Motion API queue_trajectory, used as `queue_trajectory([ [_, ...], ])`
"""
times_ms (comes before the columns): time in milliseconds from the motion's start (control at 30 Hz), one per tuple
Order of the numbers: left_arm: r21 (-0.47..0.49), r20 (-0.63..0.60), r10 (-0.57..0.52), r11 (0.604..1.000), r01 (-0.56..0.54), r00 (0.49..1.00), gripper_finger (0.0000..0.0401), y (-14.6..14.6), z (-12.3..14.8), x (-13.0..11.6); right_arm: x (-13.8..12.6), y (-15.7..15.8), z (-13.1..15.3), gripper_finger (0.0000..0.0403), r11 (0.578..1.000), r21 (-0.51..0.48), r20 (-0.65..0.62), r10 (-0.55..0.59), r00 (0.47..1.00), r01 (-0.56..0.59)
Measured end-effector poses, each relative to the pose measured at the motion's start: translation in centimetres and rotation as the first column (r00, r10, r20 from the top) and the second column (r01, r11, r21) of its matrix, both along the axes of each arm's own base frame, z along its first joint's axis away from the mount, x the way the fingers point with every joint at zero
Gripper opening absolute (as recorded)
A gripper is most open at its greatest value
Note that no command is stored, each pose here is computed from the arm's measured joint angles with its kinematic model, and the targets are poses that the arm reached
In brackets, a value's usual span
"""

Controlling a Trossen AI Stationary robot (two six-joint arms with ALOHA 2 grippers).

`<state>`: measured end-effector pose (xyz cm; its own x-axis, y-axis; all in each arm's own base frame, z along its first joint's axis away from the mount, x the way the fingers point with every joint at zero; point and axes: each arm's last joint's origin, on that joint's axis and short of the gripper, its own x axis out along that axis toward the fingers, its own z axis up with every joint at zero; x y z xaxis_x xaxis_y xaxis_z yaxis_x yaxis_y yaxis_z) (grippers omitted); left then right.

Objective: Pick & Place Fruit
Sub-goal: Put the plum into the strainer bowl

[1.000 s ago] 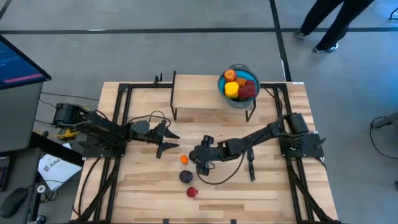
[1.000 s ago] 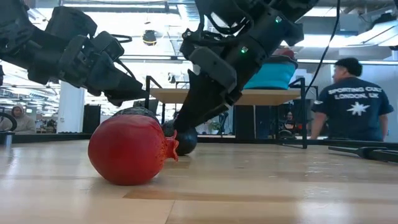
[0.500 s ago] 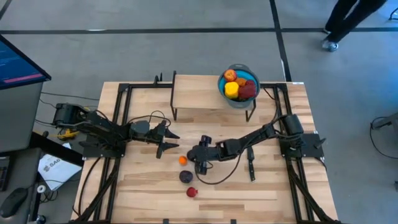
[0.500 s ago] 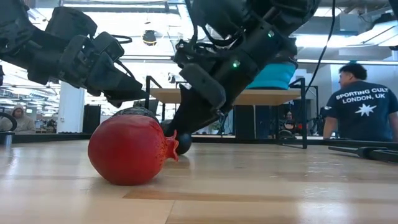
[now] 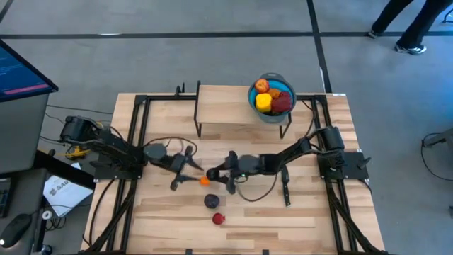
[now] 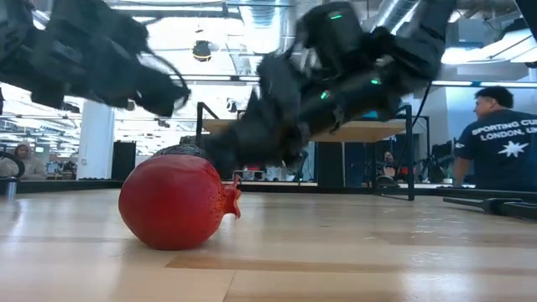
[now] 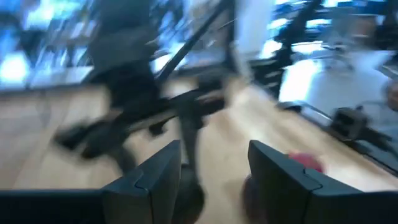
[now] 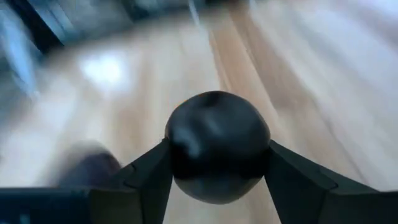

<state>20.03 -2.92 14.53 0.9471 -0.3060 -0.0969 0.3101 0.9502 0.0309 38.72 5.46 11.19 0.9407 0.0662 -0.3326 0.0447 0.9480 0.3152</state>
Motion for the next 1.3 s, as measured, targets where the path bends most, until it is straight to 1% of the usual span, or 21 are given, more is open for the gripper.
queue_trajectory([
  [67, 0.084, 0.093, -0.073, 0.994, 0.065, 0.993, 0.0182, -1.3, 0.6, -0.2, -1.3, -0.3, 0.1, 0.0220, 0.998, 0.065, 0.141, -0.014, 0.990, 0.005],
  [100, 0.132, 0.137, -0.098, 0.988, 0.080, 0.986, 0.0183, -2.0, 0.9, -0.3, -1.9, -0.4, 0.3, 0.0220, 0.995, 0.103, 0.210, -0.024, 0.977, 0.002],
  [167, 0.242, 0.217, -0.122, 0.968, 0.067, 0.969, 0.0188, -3.3, 1.6, -0.3, -3.2, -0.7, 1.1, 0.0219, 0.983, 0.185, 0.361, -0.055, 0.931, -0.013],
  [233, 0.349, 0.283, -0.123, 0.937, 0.017, 0.951, 0.0198, -4.6, 2.4, -0.1, -4.4, -1.1, 1.8, 0.0220, 0.969, 0.244, 0.470, -0.085, 0.879, -0.037],
  [300, 0.443, 0.347, -0.125, 0.895, -0.045, 0.930, 0.0214, -5.7, 3.5, 0.3, -4.7, -1.0, 2.0, 0.0222, 0.959, 0.279, 0.492, -0.101, 0.865, -0.047],
  [367, 0.513, 0.394, -0.109, 0.850, -0.120, 0.912, 0.0235, -6.5, 4.5, 1.0, -4.4, -0.8, 2.4, 0.0223, 0.950, 0.308, 0.468, -0.115, 0.876, -0.040],
  [433, 0.554, 0.444, -0.072, 0.806, -0.210, 0.893, 0.0259, -6.9, 5.6, 1.6, -3.6, -0.6, 3.6, 0.0223, 0.944, 0.324, 0.521, -0.119, 0.845, -0.067],
  [500, 0.600, 0.468, -0.047, 0.750, -0.278, 0.882, 0.0281, -7.1, 6.4, 2.0, -3.3, -0.3, 4.0, 0.0223, 0.948, 0.304, 0.553, -0.099, 0.827, -0.090],
  [567, 0.643, 0.462, -0.032, 0.701, -0.310, 0.886, 0.0299, -7.0, 6.4, 2.2, -2.8, 0.0, 4.6, 0.0223, 0.958, 0.270, 0.584, -0.080, 0.808, -0.100],
  [633, 0.666, 0.470, -0.021, 0.665, -0.339, 0.883, 0.0312, -7.0, 6.5, 2.3, -2.4, 0.1, 5.3, 0.0224, 0.961, 0.254, 0.611, -0.068, 0.788, -0.113],
  [733, 0.697, 0.476, -0.022, 0.619, -0.362, 0.879, 0.0322, -6.9, 6.6, 2.5, -1.9, 0.1, 5.9, 0.0224, 0.959, 0.256, 0.632, -0.072, 0.771, -0.121],
  [867, 0.720, 0.488, 0.032, 0.550, -0.423, 0.872, 0.0321, -6.4, 7.0, 3.4, -1.2, -0.1, 6.6, 0.0225, 0.959, 0.251, 0.645, -0.066, 0.761, -0.130],
  [967, 0.730, 0.505, 0.042, 0.513, -0.452, 0.862, 0.0315, -6.4, 7.4, 4.5, -0.9, 0.0, 7.2, 0.0225, 0.958, 0.242, 0.669, -0.048, 0.742, -0.156],
  [1067, 0.746, 0.498, 0.066, 0.476, -0.466, 0.865, 0.0309, -6.5, 7.3, 5.2, -0.9, 0.0, 7.1, 0.0226, 0.958, 0.241, 0.662, -0.046, 0.748, -0.154],
  [1100, 0.748, 0.498, 0.076, 0.466, -0.472, 0.864, 0.0307, -6.5, 7.3, 5.3, -0.9, 0.0, 7.1, 0.0226, 0.958, 0.241, 0.663, -0.046, 0.747, -0.154],
  [1300, 0.744, 0.503, 0.082, 0.465, -0.479, 0.861, 0.0301, -6.7, 7.4, 5.6, -0.9, 0.2, 7.1, 0.0226, 0.959, 0.239, 0.664, -0.045, 0.746, -0.155],
])
